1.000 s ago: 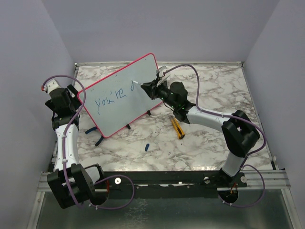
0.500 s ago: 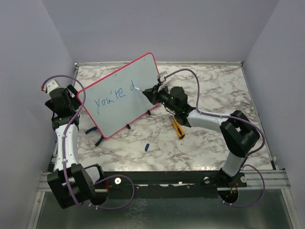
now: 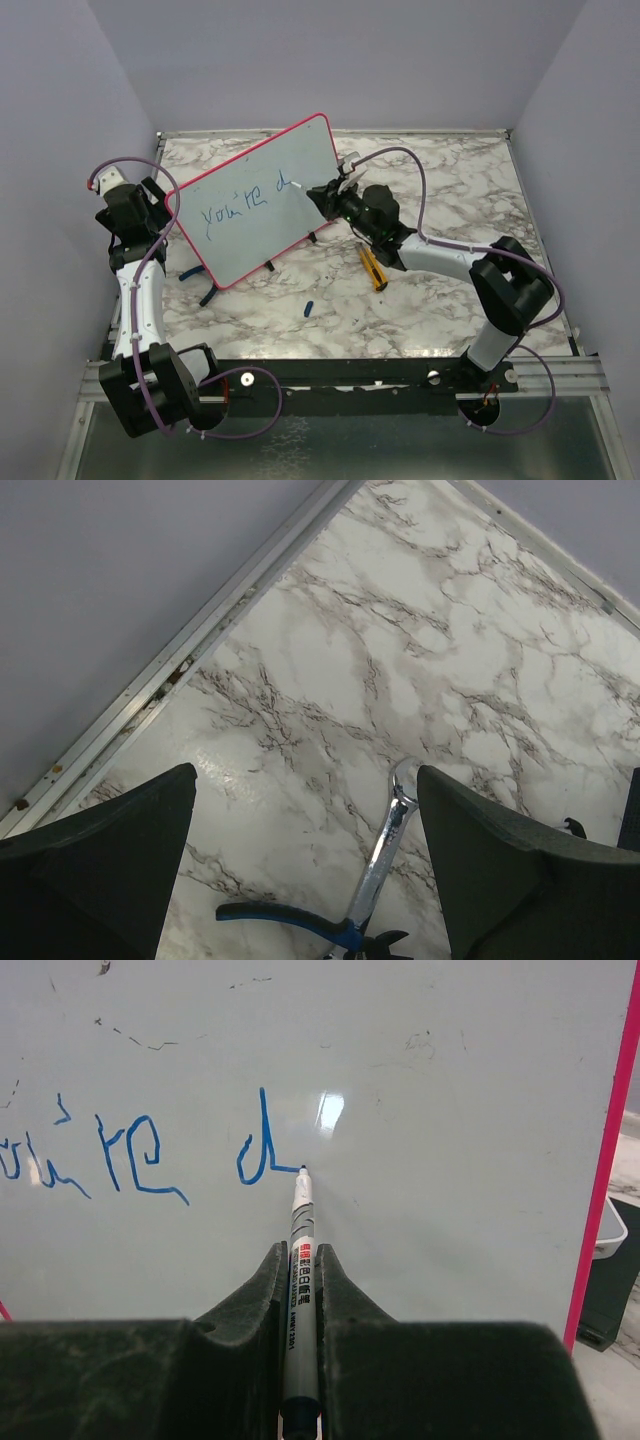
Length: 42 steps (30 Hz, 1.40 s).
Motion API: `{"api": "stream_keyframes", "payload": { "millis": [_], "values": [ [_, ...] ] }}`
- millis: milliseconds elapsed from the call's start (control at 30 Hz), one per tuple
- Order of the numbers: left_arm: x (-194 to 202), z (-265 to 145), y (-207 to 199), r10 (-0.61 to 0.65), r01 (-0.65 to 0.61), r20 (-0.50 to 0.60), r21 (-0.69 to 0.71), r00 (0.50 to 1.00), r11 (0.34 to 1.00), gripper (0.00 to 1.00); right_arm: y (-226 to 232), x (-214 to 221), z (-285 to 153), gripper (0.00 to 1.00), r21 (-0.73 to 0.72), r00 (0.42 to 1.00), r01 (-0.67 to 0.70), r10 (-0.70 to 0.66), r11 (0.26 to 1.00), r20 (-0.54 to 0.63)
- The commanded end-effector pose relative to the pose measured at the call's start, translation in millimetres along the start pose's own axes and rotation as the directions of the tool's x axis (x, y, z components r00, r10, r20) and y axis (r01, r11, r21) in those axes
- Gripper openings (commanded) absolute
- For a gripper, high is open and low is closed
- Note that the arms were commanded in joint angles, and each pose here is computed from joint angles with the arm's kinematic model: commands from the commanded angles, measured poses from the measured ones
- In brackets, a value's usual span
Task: Write a sentence on the whiteboard
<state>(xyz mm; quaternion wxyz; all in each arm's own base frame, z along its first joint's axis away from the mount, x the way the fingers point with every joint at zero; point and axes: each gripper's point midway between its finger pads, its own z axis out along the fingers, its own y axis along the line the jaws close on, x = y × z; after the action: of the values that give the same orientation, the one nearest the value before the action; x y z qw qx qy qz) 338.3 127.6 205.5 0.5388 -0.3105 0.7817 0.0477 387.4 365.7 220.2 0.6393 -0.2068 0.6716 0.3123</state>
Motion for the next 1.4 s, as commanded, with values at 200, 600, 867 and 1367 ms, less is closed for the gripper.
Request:
{"api": "stream_keyframes", "payload": {
  "millis": [200,600,867,1367],
  "values": [
    [-2,-1,-5,0.001,-0.001,0.009,0.028,1.0,1.0,0.92,-3,-29,-4,0.0,0.023,0.997,0.025,-0.027,0.999,0.066],
    [-1,0,-5,0.001,-0.001,0.006,0.03,1.0,1.0,0.92,-4,-35,8,0.0,0.03,0.996,0.041,-0.043,0.999,0.078],
    [-2,0,-6,0.001,-0.001,0.006,0.034,1.0,0.999,0.92,-4,-31,13,0.0,0.024,0.997,0.041,-0.043,0.999,0.067],
    [-2,0,-6,0.0,0.0,0.007,0.034,1.0,0.999,0.92,-4,-19,18,0.0,0.018,0.998,0.041,-0.042,0.999,0.039]
  ]
}}
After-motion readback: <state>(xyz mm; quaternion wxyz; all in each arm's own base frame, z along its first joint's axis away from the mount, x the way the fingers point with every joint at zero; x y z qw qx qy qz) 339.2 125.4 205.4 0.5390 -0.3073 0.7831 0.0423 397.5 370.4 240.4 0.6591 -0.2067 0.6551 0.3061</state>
